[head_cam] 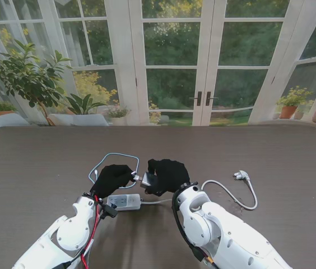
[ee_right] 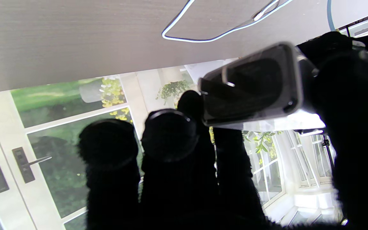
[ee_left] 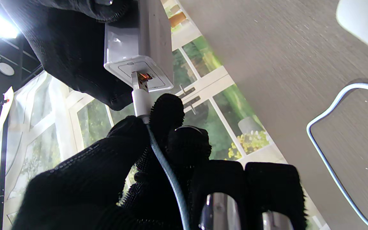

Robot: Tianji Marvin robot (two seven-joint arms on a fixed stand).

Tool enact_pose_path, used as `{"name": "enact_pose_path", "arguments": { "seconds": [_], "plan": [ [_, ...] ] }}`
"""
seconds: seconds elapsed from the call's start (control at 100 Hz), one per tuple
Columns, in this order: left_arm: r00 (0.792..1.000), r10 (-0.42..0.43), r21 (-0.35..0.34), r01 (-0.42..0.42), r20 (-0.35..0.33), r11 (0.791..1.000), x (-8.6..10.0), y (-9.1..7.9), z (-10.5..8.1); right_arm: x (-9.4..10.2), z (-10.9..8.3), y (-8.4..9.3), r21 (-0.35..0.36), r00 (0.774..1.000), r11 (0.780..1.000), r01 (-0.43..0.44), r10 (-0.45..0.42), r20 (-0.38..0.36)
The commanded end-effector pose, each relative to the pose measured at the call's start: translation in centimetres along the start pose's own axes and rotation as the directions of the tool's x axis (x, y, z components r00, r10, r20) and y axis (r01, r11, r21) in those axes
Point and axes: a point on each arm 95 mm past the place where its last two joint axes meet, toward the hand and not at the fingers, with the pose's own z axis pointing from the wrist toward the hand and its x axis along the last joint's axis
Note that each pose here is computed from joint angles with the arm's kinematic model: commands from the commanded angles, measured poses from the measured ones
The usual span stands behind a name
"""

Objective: Set up the charging station

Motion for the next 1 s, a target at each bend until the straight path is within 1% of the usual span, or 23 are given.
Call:
{"name": "enact_pose_path", "arguments": {
  "seconds": [0.0,0.16,0.41,0.65,0.99],
  "plan": [
    [1.0,-0.004,-0.024,0.004,0.002,1.0,0.06,0.39,0.12,0.61,-0.03,-0.07,0.012,1.0,1.0,-0.004,0.004,-0.02],
    [1.0,0.013,-0.04,-0.013,0.002,0.999,-0.08,0.31,0.06,0.71,0.03,-0.07,0.014,1.0,1.0,-0.004,0.005,-0.025],
    [0.998,0.066,-0.09,-0.066,0.002,0.994,-0.38,-0.2,-0.35,0.69,0.11,-0.01,0.02,0.999,1.0,-0.006,0.006,-0.032],
    [0.997,0.075,-0.09,-0.075,-0.004,0.993,-0.46,-0.25,-0.26,0.92,0.07,-0.3,0.037,0.999,0.999,-0.012,0.014,-0.04],
    [0.997,0.08,-0.116,-0.082,-0.024,0.99,-0.44,-0.04,-0.16,0.97,0.15,-0.57,0.052,0.999,0.999,-0.014,0.016,-0.034]
  ]
}}
